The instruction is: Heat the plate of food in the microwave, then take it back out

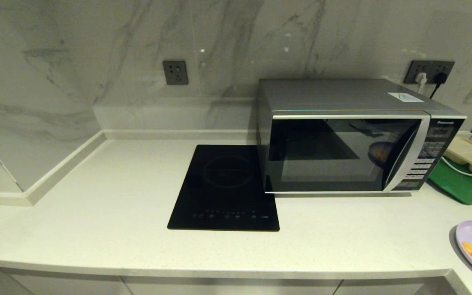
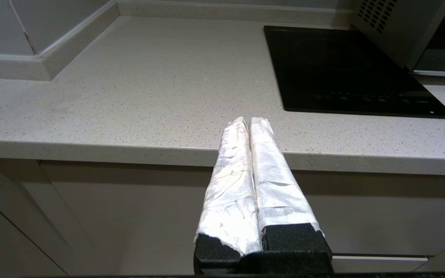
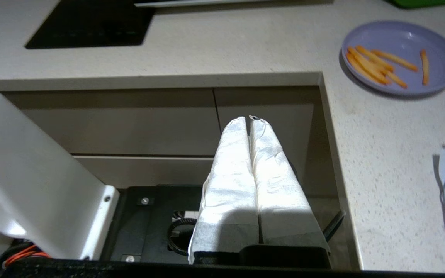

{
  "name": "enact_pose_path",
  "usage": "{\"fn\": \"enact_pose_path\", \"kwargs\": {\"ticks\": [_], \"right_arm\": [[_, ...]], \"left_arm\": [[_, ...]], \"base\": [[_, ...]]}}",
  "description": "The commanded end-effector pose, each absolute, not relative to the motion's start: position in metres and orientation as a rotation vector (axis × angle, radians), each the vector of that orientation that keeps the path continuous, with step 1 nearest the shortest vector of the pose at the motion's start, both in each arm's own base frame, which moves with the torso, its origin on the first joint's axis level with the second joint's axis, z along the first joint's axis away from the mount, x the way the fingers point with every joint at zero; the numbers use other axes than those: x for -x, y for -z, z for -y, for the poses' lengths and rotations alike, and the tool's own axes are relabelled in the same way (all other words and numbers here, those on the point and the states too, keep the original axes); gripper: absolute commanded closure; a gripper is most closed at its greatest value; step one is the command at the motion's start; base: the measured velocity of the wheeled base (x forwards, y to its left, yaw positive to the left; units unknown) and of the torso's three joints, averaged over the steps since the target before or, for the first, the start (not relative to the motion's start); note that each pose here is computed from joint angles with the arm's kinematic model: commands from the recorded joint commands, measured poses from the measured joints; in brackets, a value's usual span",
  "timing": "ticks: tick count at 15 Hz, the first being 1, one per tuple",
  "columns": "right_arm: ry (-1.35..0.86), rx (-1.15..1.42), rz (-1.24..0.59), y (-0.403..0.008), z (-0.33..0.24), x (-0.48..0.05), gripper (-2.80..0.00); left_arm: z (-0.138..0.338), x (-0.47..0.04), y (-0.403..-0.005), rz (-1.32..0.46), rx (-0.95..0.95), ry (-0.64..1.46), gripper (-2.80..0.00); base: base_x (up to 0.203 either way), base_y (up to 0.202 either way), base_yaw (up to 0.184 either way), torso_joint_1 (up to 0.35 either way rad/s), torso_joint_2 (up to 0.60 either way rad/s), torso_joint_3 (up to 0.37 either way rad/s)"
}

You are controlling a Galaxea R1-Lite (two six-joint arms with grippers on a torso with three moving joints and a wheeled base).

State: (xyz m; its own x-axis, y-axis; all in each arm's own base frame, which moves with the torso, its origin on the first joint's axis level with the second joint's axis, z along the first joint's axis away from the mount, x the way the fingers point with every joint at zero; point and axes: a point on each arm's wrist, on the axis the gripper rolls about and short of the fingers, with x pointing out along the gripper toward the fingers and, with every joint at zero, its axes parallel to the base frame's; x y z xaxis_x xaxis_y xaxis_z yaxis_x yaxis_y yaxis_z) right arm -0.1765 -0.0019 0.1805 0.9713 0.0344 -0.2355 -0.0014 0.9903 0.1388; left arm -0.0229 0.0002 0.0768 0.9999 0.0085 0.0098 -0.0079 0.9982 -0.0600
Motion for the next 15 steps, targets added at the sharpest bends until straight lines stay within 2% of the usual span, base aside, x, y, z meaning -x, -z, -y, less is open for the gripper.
{"fn": "enact_pose_path", "kwargs": {"ticks": [1,5,9,12,15], "right_arm": [[0.002,-0.145,-0.246,-0.162,0.001,0.164,0.0],[-0.006,-0.146,-0.175,-0.145,0.001,0.1,0.0],[-0.009,-0.139,-0.077,-0.101,0.0,0.042,0.0],[0.008,-0.085,0.054,-0.083,0.001,0.024,0.0],[0.01,0.047,0.005,-0.076,0.001,0.023,0.0]], "left_arm": [[0.0,0.023,-0.077,0.01,0.06,-0.009,0.0],[0.0,0.023,-0.077,0.011,0.06,-0.009,0.0],[0.0,0.023,-0.077,0.01,0.061,-0.009,0.0],[0.0,0.023,-0.077,0.011,0.061,-0.009,0.0],[0.0,0.023,-0.077,0.009,0.06,-0.009,0.0]], "base": [[0.0,0.0,0.0,0.0,0.0,0.0],[0.0,0.0,0.0,0.0,0.0,0.0],[0.0,0.0,0.0,0.0,0.0,0.0],[0.0,0.0,0.0,0.0,0.0,0.0],[0.0,0.0,0.0,0.0,0.0,0.0]]}}
